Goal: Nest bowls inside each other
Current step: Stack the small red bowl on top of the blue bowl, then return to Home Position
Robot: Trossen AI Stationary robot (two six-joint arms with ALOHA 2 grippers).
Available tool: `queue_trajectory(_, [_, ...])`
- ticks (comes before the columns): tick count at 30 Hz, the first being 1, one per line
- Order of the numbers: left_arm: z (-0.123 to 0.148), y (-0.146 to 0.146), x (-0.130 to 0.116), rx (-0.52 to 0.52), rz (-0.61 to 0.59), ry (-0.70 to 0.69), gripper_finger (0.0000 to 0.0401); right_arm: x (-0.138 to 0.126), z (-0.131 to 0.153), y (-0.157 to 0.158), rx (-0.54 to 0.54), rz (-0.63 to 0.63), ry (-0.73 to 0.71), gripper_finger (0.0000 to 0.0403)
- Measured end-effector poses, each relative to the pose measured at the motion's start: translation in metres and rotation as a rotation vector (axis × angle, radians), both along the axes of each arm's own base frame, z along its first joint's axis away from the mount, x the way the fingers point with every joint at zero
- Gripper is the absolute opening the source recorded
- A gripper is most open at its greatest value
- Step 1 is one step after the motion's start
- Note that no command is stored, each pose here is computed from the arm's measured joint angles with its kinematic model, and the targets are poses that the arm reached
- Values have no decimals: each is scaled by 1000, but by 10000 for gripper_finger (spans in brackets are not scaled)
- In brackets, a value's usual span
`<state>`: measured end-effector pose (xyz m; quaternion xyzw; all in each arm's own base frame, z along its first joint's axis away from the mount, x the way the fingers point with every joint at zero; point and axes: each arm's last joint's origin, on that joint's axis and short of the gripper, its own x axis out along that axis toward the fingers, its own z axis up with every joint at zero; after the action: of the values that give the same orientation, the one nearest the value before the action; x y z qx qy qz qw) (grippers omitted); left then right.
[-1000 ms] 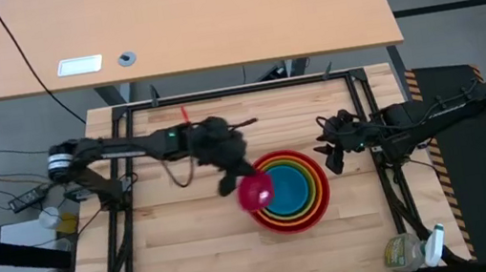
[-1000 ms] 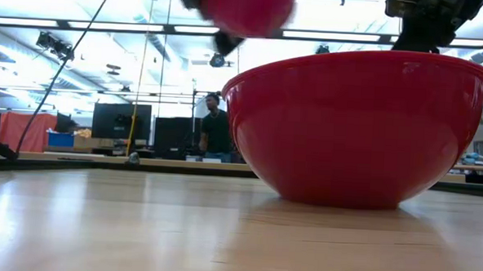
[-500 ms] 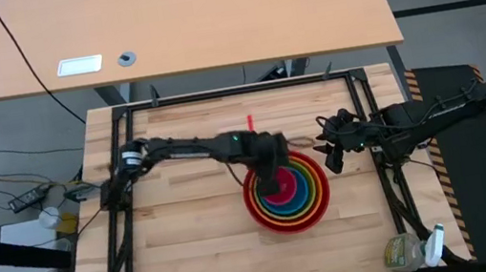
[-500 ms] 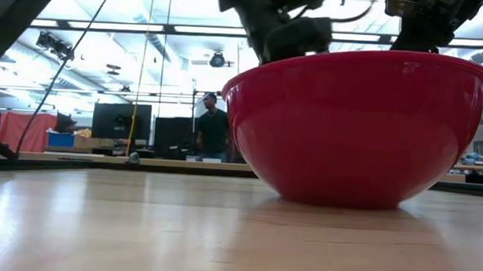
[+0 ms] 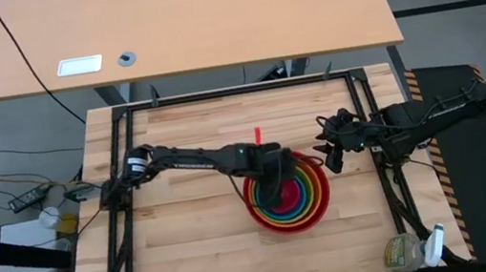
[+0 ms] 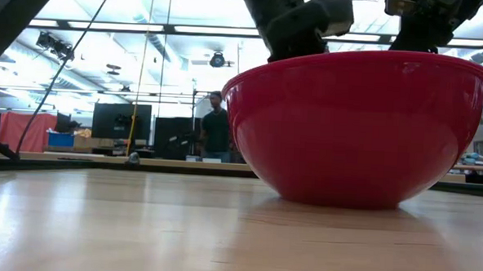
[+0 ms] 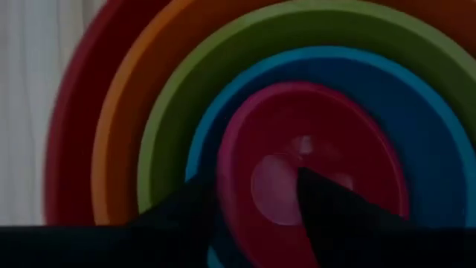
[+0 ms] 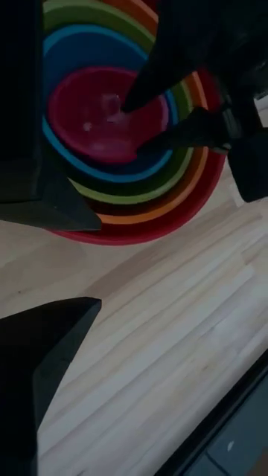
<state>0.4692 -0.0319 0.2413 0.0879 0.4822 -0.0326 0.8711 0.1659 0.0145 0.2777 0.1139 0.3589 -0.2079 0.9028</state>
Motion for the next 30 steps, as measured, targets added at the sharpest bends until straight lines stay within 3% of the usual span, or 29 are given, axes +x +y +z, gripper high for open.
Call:
queue_trajectory(4, [3, 1, -1, 17, -25, -9, 220, 0, 0, 0, 2, -2, -2, 165])
queue_trajectory(11, [-4, -4, -19, 54, -59, -76, 205, -5, 2, 0, -25, -15, 0, 164])
queue_trajectory(20, [19, 4, -87, -4, 8, -360, 181, -25, -4, 7, -190, -24, -154, 164])
queue_trajectory(30, [24, 16, -178, -35, 118, -539, 180, -48, -7, 6, -229, 80, -334, 164])
